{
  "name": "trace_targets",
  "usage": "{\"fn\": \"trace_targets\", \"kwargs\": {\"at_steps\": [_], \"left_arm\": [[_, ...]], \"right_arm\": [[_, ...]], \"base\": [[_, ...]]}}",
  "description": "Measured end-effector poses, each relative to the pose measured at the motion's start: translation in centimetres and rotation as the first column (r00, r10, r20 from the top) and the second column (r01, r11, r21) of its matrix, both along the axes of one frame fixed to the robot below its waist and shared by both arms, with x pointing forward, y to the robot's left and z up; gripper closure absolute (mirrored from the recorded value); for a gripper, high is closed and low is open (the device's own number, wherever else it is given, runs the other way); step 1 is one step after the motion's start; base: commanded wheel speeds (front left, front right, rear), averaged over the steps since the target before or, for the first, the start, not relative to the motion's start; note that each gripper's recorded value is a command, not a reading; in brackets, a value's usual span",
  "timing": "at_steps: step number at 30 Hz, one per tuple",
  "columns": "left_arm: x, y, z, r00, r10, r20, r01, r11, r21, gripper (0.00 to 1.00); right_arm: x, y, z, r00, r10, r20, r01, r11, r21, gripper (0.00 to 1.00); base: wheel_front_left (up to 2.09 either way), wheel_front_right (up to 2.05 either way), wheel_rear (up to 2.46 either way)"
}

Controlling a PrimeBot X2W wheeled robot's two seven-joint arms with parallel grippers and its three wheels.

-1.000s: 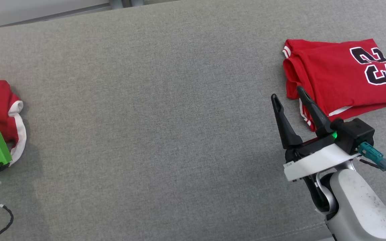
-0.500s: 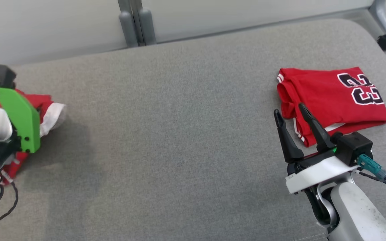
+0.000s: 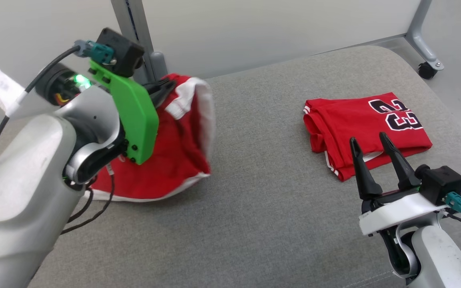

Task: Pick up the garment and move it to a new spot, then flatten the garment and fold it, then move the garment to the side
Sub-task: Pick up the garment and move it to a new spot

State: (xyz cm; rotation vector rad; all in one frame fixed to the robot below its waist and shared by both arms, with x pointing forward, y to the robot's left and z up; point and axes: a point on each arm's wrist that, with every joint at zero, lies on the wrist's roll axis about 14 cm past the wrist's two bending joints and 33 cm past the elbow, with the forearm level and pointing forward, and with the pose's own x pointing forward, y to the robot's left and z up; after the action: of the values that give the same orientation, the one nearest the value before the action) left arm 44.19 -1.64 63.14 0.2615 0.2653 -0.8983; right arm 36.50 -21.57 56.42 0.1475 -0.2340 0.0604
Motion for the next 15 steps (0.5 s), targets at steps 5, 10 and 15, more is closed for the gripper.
{"fn": "trace_targets", "kwargs": {"at_steps": [5,10,15], "left_arm": [[-1.8,-3.9,3.9,0.993,-0.108,0.037,0.114,0.976,-0.186,1.0],[-1.2,-2.0,2.2,0.998,-0.061,-0.032,0.052,0.972,-0.23,1.0],[-1.2,2.3,-5.1,0.966,0.062,-0.252,-0.126,0.961,-0.247,1.0]], "right_arm": [[-0.4,-1.2,0.3,0.999,-0.036,0.009,0.036,0.999,0.001,0.0],[-0.1,-0.9,-0.7,0.999,-0.029,-0.02,0.029,1.0,0.006,0.0],[0.6,0.5,-1.5,0.999,0.01,-0.04,-0.01,1.0,0.01,0.0]], "base": [[0.0,0.0,0.0],[0.0,0.0,0.0],[0.0,0.0,0.0]]}}
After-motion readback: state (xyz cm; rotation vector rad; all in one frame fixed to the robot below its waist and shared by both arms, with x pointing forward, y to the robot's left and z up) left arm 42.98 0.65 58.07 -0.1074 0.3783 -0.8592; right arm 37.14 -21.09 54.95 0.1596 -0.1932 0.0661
